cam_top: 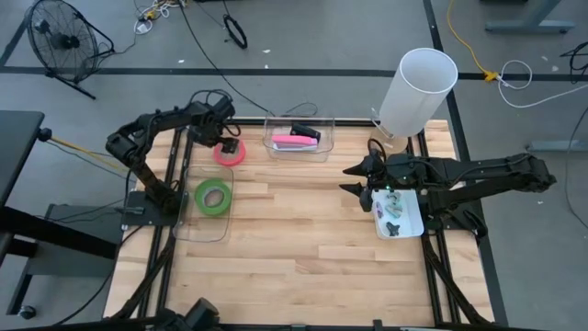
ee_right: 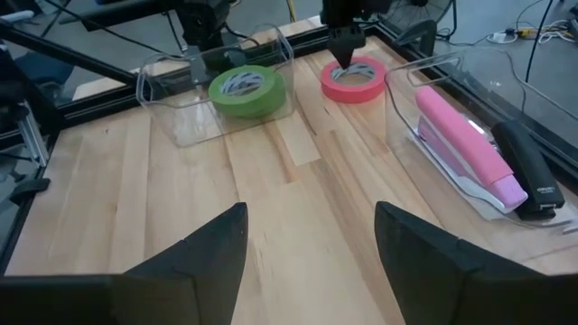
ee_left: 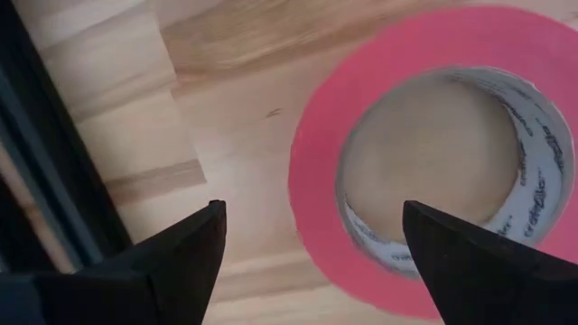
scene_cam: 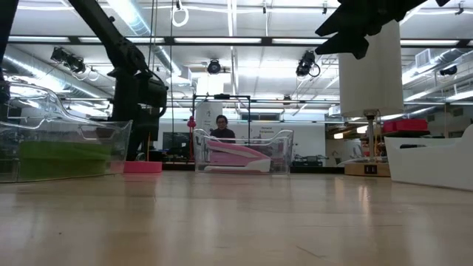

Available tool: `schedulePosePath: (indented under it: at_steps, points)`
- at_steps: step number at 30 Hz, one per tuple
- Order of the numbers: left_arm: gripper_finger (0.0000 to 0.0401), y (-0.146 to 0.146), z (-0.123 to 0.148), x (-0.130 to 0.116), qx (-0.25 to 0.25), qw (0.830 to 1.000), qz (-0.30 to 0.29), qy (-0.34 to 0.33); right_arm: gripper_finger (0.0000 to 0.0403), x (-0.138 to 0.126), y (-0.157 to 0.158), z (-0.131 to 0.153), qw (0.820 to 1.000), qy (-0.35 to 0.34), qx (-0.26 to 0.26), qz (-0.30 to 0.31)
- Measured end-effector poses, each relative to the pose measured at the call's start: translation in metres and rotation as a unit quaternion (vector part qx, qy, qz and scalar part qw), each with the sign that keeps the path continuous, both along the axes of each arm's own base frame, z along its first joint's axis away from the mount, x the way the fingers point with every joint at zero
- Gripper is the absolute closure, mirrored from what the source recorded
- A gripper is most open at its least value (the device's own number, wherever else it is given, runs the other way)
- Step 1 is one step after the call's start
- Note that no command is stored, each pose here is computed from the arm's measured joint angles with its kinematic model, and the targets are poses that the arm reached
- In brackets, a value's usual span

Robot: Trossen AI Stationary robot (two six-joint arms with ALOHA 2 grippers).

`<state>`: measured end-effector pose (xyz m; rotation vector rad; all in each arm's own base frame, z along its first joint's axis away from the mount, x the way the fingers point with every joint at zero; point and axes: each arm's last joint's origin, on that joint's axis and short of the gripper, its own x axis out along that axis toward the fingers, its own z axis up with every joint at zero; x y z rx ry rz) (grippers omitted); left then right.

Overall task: Pick and place Stapler, Stapler remover, tape
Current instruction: Put the pink tape into the bottom transparent bin

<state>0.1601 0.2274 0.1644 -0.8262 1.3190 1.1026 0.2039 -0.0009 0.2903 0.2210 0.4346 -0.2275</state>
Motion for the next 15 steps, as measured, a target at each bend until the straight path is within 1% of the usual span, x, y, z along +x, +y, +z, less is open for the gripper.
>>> schedulePosePath:
  at_steps: [7,9,12,15]
  points:
    - [0.0066,0.003,-0.008,0.0,0.028,0.999,0.026,-0.021,0.0163,0.0,0.0,0.0,1.0,0.0,0.0,0.0]
    - [0.0066,0.003,-0.011,-0.003,0.027,0.999,0.036,-0.029,0.0163,0.0,0.0,0.0,1.0,0.0,0.0,0.0]
    - [0.0069,0.001,-0.015,-0.008,0.023,0.998,0.053,-0.021,0.0163,0.0,0.0,0.0,1.0,0.0,0.0,0.0]
    - [0.0082,0.002,-0.015,-0.008,0.024,0.998,0.052,-0.022,0.0163,0.0,0.0,0.0,1.0,0.001,-0.002,0.001]
